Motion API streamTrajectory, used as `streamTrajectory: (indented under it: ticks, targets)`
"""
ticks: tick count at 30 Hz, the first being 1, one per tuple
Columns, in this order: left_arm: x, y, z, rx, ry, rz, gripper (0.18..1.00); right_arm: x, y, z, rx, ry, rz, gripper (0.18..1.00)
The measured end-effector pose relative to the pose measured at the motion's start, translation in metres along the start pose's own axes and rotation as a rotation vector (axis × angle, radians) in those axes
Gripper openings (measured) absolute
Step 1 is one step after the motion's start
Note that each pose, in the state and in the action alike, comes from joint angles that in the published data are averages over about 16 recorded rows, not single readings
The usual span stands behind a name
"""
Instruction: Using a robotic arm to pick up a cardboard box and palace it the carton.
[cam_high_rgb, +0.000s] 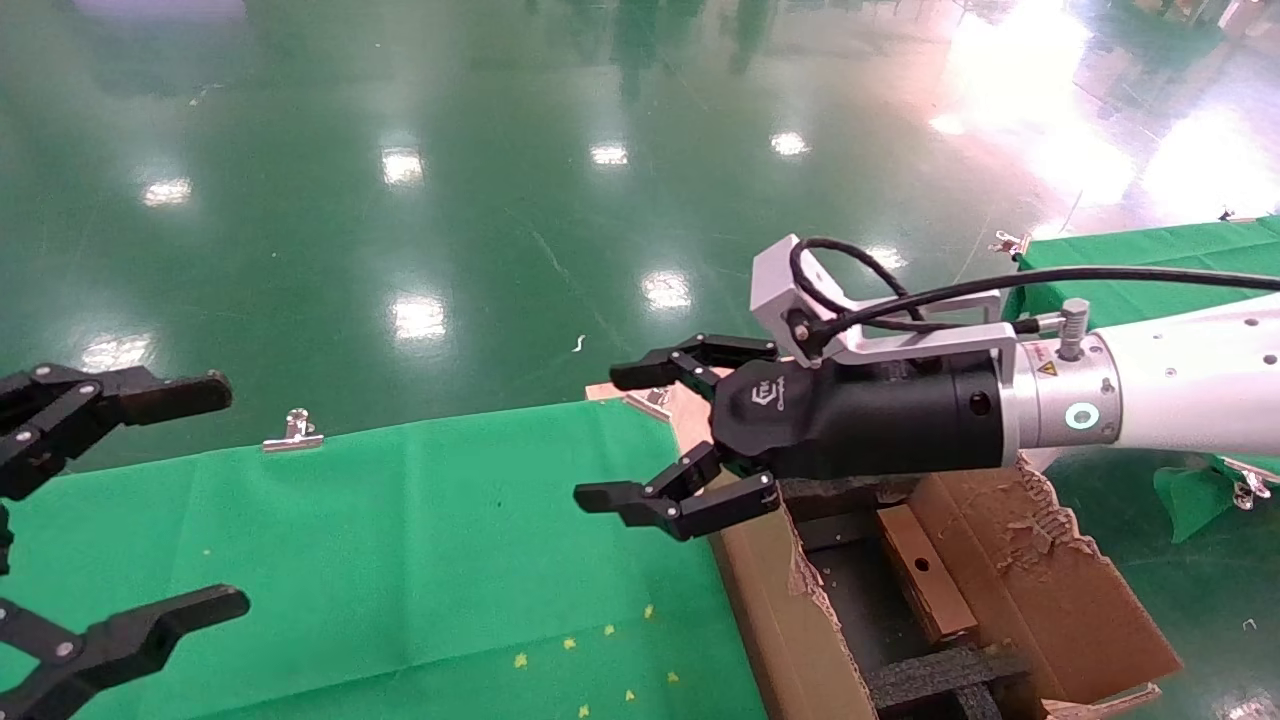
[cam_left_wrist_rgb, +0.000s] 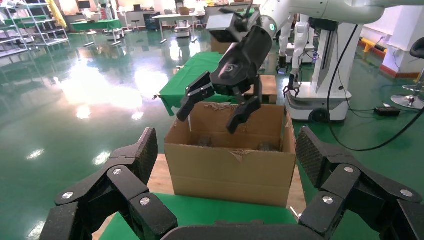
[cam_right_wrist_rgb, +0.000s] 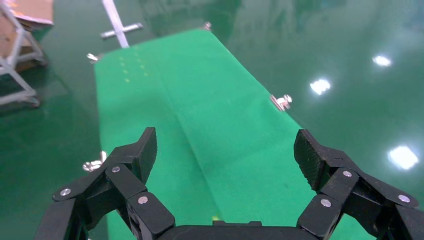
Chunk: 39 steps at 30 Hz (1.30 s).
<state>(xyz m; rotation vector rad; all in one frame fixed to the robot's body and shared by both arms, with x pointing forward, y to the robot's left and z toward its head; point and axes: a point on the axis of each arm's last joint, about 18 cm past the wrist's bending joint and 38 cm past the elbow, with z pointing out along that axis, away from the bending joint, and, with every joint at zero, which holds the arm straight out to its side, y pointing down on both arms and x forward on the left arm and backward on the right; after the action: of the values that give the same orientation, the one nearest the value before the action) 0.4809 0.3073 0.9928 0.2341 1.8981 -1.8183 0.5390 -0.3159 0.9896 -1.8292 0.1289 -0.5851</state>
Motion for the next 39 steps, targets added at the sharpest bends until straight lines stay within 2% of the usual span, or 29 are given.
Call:
streamTrajectory:
  ticks: [25,39]
  targets:
    - [0.000,0.000,0.000,0.000,0.000,0.000,1.001,-0.053,-0.019,-0.013,0.268,-0.151,-0.162,1.001]
    - [0.000,0.000,0.000,0.000,-0.001,0.000,1.001,-0.063,-0.020,-0.020,0.320,-0.166,-0.199,1.001]
